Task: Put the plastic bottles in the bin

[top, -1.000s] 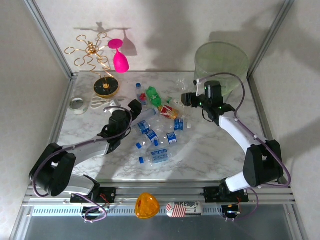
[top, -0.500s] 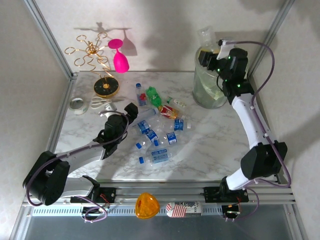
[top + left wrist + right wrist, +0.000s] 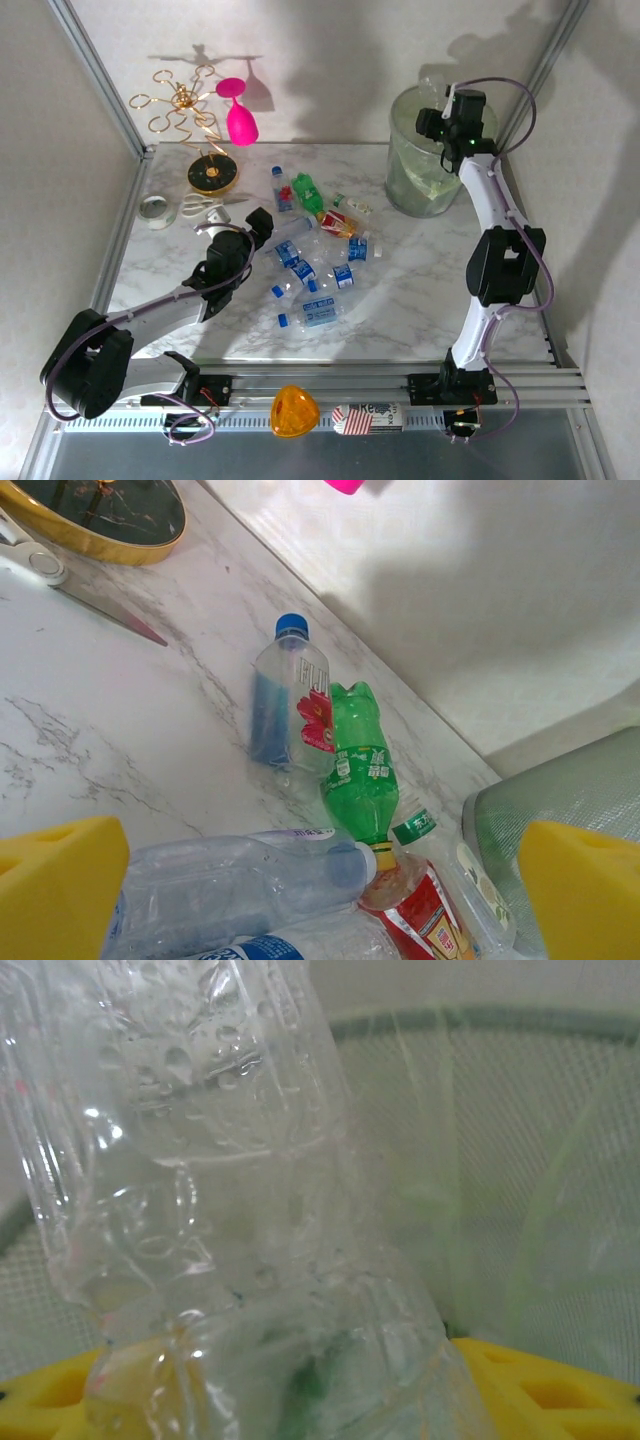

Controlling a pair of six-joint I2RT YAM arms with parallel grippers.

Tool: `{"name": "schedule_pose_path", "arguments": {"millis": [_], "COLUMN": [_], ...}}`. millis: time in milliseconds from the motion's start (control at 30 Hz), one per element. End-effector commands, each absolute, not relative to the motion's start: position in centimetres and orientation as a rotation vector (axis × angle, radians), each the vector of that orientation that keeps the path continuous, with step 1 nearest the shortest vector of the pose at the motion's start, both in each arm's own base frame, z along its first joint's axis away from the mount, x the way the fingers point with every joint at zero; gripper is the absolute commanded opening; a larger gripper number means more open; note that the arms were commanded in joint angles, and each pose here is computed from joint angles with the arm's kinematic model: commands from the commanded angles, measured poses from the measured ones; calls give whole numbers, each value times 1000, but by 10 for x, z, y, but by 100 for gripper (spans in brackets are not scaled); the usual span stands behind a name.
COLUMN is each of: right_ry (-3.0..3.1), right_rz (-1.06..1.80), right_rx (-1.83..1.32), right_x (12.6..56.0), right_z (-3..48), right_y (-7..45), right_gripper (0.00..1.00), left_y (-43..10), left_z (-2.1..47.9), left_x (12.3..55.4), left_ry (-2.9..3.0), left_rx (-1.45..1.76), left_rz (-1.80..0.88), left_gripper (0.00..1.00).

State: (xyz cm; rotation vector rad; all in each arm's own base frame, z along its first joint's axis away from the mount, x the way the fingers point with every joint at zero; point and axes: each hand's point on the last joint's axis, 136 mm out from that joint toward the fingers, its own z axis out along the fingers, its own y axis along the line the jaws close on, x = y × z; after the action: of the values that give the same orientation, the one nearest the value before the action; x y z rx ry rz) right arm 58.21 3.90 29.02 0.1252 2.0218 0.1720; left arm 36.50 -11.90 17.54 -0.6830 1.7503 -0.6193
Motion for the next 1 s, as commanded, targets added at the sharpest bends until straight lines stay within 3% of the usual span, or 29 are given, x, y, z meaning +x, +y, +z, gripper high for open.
{"name": "schedule_pose_path", "arguments": {"millis": [0, 400, 733, 967], "right_ry": [2003, 1919, 1787, 1700], "right_rz": [144, 136, 366, 576], "right_rx": [142, 127, -9, -101], "right_x": [581, 568, 513, 455], "right_z": [299, 344, 405, 417], "right_y": [36, 34, 71, 116], "right_gripper": [52, 99, 99, 99], "left_y": [-111, -119, -146, -161], "left_z": [175, 171, 159, 146], "left_x": [364, 371, 406, 452], "left_ry": [1747, 1780, 1907, 2034], "left_rx": [-686, -663, -542, -419], "left_rz": [-582, -581, -525, -369], "left_gripper": [100, 100, 99, 100]}}
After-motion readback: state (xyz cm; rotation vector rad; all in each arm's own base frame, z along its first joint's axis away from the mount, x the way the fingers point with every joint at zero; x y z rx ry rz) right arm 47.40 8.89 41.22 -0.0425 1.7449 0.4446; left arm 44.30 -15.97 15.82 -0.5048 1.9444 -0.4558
